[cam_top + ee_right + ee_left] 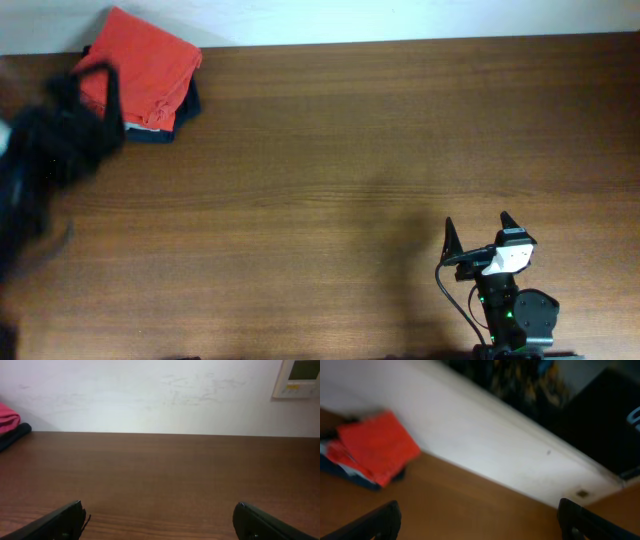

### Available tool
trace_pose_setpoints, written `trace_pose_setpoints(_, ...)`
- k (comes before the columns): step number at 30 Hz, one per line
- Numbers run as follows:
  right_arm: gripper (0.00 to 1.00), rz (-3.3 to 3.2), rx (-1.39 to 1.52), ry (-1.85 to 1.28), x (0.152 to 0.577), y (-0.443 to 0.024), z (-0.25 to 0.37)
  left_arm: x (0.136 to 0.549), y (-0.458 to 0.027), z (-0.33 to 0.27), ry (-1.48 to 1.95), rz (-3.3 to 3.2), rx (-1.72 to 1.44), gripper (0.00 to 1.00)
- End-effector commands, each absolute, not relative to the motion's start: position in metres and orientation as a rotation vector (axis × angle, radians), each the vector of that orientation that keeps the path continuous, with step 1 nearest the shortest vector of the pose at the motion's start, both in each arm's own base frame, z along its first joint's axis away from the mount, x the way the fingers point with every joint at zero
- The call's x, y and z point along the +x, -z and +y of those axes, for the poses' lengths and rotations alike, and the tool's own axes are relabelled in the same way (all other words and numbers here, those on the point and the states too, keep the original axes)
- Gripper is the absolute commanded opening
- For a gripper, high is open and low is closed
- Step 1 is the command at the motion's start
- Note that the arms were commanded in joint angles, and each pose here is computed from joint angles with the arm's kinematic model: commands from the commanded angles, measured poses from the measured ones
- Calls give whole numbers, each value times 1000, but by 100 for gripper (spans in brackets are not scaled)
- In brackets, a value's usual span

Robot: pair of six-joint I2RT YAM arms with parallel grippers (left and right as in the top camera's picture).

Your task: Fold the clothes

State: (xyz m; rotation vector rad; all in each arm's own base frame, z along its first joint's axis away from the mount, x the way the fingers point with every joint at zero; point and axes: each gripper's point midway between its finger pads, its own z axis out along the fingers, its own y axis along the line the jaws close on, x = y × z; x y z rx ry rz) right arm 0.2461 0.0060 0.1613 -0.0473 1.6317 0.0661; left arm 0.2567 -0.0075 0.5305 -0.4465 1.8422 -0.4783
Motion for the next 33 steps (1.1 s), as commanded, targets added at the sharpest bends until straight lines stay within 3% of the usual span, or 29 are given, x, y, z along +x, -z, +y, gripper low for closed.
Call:
trace_pose_setpoints(1, 99, 1636, -25, -62, 246, -159, 3, 249, -461, 16, 252, 1984, -574, 99)
trace_pose_setpoints(6, 99, 1636, -25, -62, 246, -159, 3, 233, -365, 20, 194, 2112, -620, 99)
trace_pose_setpoints(9, 99, 1636, -25, -62, 246, -159, 3, 244, -290, 20, 186, 2147, -629, 99)
trace_pose_setpoints(14, 99, 1636, -25, -62, 246, -159, 3, 272, -215, 21, 217, 2015, -596, 99)
trace_pose_setpoints(20, 99, 1636, -25, -62, 246, -159, 3, 285, -174, 22, 265, 1783, -536, 99)
trace_pose_setpoints(33, 99, 1636, -25, -63, 246, -159, 3, 271, -149, 22, 187, 1659, -383, 99)
